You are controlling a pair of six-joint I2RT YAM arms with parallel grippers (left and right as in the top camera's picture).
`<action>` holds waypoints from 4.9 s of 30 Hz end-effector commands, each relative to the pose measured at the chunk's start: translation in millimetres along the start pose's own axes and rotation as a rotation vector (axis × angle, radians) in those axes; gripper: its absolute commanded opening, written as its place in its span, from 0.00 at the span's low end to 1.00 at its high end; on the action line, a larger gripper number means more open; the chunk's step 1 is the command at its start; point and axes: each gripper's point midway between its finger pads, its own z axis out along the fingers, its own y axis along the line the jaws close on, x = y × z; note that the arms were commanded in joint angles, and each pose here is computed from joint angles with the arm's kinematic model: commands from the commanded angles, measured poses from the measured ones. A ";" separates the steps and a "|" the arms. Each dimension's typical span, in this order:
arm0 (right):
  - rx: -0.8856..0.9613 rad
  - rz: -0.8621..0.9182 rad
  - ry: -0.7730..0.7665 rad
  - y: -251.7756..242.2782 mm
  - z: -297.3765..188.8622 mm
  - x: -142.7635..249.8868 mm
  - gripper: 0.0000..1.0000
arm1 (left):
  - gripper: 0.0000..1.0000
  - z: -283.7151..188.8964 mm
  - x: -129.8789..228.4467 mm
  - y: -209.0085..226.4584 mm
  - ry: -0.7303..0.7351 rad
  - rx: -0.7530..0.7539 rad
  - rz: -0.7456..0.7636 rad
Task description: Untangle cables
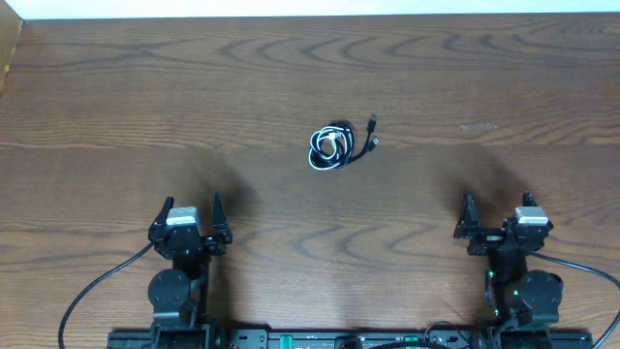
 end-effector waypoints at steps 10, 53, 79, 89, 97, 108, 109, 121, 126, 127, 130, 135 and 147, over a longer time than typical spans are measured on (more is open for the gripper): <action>0.005 0.013 -0.002 -1.2 -0.3 0.0 0.99 | 0.80 0.4 17.0 2.7 0.055 -0.013 0.012; 0.005 0.013 -0.002 -1.2 -0.3 0.0 0.99 | 0.80 0.4 17.0 2.7 0.055 -0.013 0.012; 0.005 0.013 -0.001 -1.3 -0.3 0.1 0.99 | 0.80 0.4 17.0 2.7 0.055 -0.013 0.012; -0.038 0.013 0.004 6.1 -0.4 0.9 0.99 | 0.80 0.4 17.0 2.9 0.055 -0.014 0.012; -0.031 0.013 0.004 5.1 -0.3 1.0 0.99 | 0.80 0.5 17.5 3.2 0.058 -0.016 0.012; -0.031 0.012 0.075 5.5 -4.3 4.7 0.99 | 0.81 3.9 23.9 2.4 0.169 -0.024 -0.121; -0.029 0.012 0.096 5.4 -5.0 6.1 0.99 | 0.81 4.3 23.3 2.4 0.185 -0.025 -0.120; -0.016 0.009 0.332 6.9 -0.3 -2.4 0.99 | 0.80 20.2 2.6 -20.4 0.478 0.079 -0.131; -0.032 0.014 0.497 12.7 8.0 -8.6 0.99 | 0.80 21.6 0.3 -31.1 0.704 0.119 -0.155; -0.030 0.014 0.528 12.7 9.0 -8.5 0.99 | 0.80 20.6 -0.2 -31.4 0.745 0.115 -0.160; -0.019 0.013 0.651 12.6 11.4 -6.2 0.99 | 0.81 14.4 -3.3 -31.8 0.879 0.100 -0.173; -0.005 0.013 0.823 12.8 12.9 -8.3 0.99 | 0.81 0.2 -4.9 -30.9 1.037 0.082 -0.175; -0.085 0.050 0.843 29.8 30.5 -28.7 0.99 | 0.81 -20.9 4.6 -41.2 1.138 0.131 -0.214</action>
